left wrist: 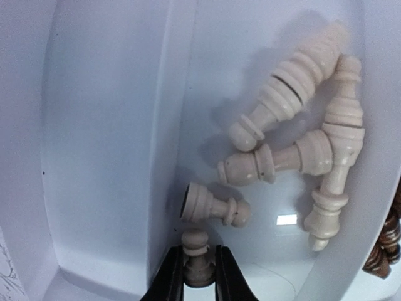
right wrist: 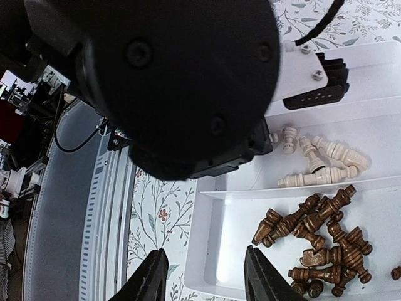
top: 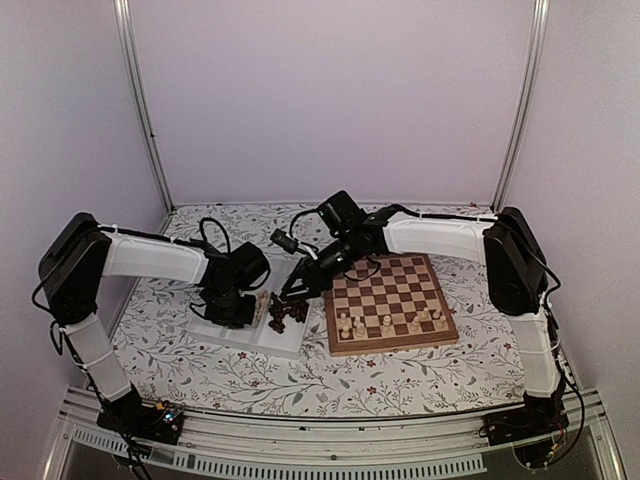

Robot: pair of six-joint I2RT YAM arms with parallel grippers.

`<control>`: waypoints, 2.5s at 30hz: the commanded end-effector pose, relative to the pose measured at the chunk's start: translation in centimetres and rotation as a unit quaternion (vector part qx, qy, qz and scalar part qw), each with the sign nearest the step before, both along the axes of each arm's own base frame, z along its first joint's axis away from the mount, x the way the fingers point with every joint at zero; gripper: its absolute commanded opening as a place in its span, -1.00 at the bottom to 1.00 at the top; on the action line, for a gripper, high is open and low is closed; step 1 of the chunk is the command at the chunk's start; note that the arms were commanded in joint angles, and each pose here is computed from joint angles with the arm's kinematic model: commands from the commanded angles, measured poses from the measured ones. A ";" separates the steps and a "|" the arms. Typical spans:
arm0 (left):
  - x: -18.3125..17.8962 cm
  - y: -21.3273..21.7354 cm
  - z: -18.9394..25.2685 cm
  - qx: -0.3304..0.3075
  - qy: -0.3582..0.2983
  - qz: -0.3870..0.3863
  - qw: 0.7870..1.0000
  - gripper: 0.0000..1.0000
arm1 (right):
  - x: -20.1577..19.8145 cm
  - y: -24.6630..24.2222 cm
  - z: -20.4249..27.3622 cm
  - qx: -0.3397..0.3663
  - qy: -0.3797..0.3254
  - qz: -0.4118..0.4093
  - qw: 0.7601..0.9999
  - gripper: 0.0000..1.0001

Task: Set up the chess pieces on the board
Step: Pick up the chess piece from the storage box, then place the chess piece on the chessboard.

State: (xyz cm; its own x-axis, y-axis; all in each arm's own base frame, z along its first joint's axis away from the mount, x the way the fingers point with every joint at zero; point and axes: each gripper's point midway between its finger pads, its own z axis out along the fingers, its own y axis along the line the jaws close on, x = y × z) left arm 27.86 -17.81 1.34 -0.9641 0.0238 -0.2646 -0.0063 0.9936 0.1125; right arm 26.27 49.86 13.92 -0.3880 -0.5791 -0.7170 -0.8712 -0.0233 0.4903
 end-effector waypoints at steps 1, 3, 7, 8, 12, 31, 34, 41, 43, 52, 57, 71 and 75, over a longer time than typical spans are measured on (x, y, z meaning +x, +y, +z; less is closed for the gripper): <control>0.4 -0.9 1.8 -0.034 -0.043 -0.069 0.996 -0.88 | 2.0 -1.5 3.8 0.025 -0.041 -0.025 0.999 -0.13; 0.7 -1.4 2.9 -0.046 -0.075 -0.096 0.991 -0.88 | 2.8 -2.1 4.0 0.025 -0.050 -0.033 0.998 -0.13; 1.2 -2.3 4.7 -0.074 -0.127 -0.137 0.980 -0.93 | 3.6 -2.8 3.8 0.020 -0.057 -0.041 0.997 -0.13; 1.1 -2.7 5.0 -0.086 -0.139 -0.151 0.975 -0.94 | 3.6 -2.8 3.7 0.020 -0.054 -0.040 0.998 -0.13; 0.3 -4.8 6.9 -0.152 -0.186 -0.202 0.950 -0.92 | 3.0 -2.5 3.5 0.026 -0.017 -0.027 0.999 -0.11; -3.4 -12.7 11.8 -0.178 -0.280 -0.379 0.864 -0.93 | 0.3 -0.3 0.1 0.028 0.186 0.022 0.982 -0.09; -3.2 -12.8 11.6 -0.171 -0.278 -0.380 0.866 -0.93 | -0.5 -0.5 -0.3 0.028 0.211 0.032 0.976 -0.10; -3.4 -13.2 12.0 -0.168 -0.283 -0.384 0.862 -0.93 | -1.7 -0.4 -0.5 0.026 0.227 0.044 0.973 -0.11; -3.4 -13.3 12.3 -0.168 -0.287 -0.384 0.861 -0.93 | -2.0 -0.3 -0.6 0.025 0.232 0.048 0.971 -0.13; -3.3 -13.3 12.3 -0.160 -0.292 -0.380 0.863 -0.94 | -3.0 0.1 -0.8 0.026 0.251 0.061 0.966 -0.47; -3.0 -12.9 12.3 -0.148 -0.299 -0.370 0.867 -0.93 | -3.0 -0.1 -0.8 0.026 0.249 0.059 0.966 -0.69; -2.5 -9.7 21.0 -0.109 -0.419 -0.331 0.839 0.23 | 5.4 -4.0 2.2 0.014 0.055 -0.050 0.997 -0.88; -1.6 -7.2 26.4 -0.100 -0.514 -0.274 0.806 0.73 | 8.3 -7.9 2.7 -0.015 -0.023 -0.093 0.995 -0.88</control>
State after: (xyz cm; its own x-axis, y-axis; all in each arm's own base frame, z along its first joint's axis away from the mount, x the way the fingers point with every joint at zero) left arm 25.06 -27.13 21.34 -0.2520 0.3396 -0.9062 0.5801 0.8025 0.1395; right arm 30.56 46.16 12.81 -0.5877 -0.5385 -0.6039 -0.7413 0.0593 0.6686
